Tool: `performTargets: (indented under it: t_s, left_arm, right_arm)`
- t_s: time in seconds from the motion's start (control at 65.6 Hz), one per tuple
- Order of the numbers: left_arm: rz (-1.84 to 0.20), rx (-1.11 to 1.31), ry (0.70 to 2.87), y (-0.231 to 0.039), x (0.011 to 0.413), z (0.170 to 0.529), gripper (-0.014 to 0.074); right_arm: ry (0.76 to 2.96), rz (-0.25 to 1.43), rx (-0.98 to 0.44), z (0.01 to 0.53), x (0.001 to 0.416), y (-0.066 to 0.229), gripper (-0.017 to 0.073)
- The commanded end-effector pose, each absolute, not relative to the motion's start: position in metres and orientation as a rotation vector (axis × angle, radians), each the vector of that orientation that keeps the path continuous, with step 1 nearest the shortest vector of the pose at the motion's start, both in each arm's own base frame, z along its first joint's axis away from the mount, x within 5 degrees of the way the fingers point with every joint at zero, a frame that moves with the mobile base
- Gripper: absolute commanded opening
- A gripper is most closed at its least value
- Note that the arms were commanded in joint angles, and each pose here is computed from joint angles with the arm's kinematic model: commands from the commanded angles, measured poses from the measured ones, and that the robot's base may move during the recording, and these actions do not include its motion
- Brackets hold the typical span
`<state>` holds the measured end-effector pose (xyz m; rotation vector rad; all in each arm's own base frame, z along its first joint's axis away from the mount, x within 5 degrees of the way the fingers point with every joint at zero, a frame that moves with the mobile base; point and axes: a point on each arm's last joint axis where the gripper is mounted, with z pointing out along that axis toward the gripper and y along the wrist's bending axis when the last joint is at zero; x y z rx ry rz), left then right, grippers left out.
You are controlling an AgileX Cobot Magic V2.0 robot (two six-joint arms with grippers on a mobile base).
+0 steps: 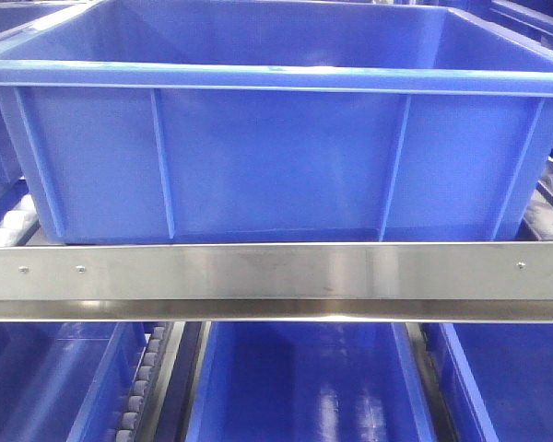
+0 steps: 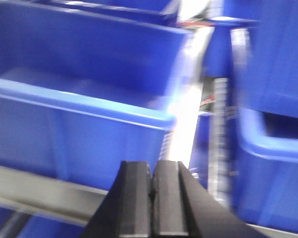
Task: Grab silver tray and place in blue box
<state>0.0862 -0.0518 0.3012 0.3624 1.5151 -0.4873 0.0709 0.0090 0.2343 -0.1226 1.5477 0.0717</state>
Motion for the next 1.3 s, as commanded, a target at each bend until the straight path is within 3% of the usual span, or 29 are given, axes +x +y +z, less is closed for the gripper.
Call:
performTargets:
  t_s: [0.0, 0.274, 1.067, 1.28]
  left_arm:
    - [-0.529, 0.362, 1.407, -0.054, 0.084, 0.318, -0.0093]
    - [-0.529, 0.362, 1.407, -0.054, 0.084, 0.318, -0.0093]
    - [-0.523, 0.367, 1.420, -0.054, 0.085, 0.315, -0.0093]
    - [-0.298, 0.323, 1.376, -0.030, 0.070, 0.307, -0.0093]
  right_arm:
    - [1.332, 0.038, -0.088, 0.244, 0.065, 0.006, 0.0049]
    - [1.337, 0.047, -0.038, 0.217, 0.053, 0.003, 0.0049]
    - [1.345, 0.047, -0.038, 0.216, 0.053, 0.003, 0.0049]
    - [1.346, 0.047, -0.038, 0.216, 0.053, 0.003, 0.0049]
